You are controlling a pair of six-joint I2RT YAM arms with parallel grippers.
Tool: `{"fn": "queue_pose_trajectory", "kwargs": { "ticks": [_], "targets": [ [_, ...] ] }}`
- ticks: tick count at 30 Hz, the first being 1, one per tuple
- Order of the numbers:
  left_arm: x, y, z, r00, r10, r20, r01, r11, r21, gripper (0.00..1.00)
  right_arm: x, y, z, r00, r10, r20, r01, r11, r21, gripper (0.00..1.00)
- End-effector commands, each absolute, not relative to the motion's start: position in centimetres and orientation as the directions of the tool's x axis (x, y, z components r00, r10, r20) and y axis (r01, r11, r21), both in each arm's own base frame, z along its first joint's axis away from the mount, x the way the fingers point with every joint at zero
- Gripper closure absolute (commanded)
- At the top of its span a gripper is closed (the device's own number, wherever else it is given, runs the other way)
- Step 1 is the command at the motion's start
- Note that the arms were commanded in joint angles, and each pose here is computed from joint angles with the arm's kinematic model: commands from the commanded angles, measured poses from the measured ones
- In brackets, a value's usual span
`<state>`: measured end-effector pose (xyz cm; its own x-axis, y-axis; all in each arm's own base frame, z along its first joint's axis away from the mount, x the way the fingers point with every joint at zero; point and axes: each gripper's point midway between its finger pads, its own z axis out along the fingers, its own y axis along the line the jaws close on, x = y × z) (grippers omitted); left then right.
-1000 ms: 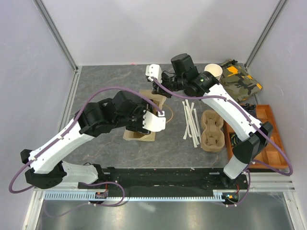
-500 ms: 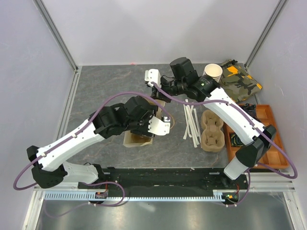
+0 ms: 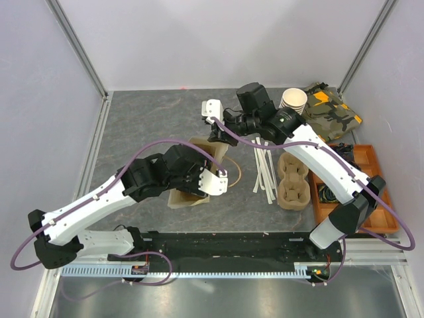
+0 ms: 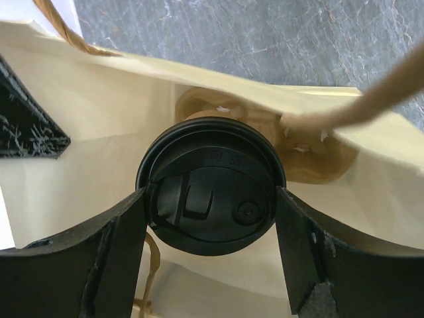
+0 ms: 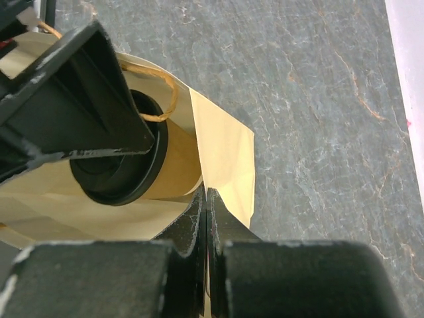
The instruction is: Pack the takeout coffee
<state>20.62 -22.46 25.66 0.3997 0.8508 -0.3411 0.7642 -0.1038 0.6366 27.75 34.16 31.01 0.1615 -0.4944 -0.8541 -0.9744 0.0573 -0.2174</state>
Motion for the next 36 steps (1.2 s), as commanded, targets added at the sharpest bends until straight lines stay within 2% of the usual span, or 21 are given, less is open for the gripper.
{"fn": "queue_pose_trajectory", "kwargs": {
  "ticks": [1,14,23,28,36],
  "targets": [
    [21.0,-23.3,25.8,0.438,0.824,-0.359,0.731,-0.094,0.676,0.73,26.1,34.4,32.9,0.203,-0.437,-0.876,-0.972,0.018,-0.234,1.0],
    [22.3,-23.7,24.1,0.455,0.829,-0.326,0.687,-0.094,0.721,0.73,23.8,34.3,32.5,0.178,-0.434,-0.883,-0.981,-0.006,-0.194,1.0],
    [22.1,-22.7,24.2,0.458,0.821,-0.342,0.666,-0.061,0.744,0.74,22.4,34.0,32.6,0.161,-0.43,-0.888,-0.985,-0.016,-0.17,1.0],
    [21.7,-21.3,23.0,0.465,0.832,-0.301,0.65,-0.091,0.755,0.75,22.1,34.1,32.4,0.138,-0.431,-0.892,-0.989,-0.011,-0.147,1.0],
    [21.6,-21.1,21.8,0.46,0.837,-0.295,0.659,-0.1,0.745,0.75,21.9,34.6,32.7,0.134,-0.415,-0.9,-0.99,-0.014,-0.141,1.0]
  ]
}}
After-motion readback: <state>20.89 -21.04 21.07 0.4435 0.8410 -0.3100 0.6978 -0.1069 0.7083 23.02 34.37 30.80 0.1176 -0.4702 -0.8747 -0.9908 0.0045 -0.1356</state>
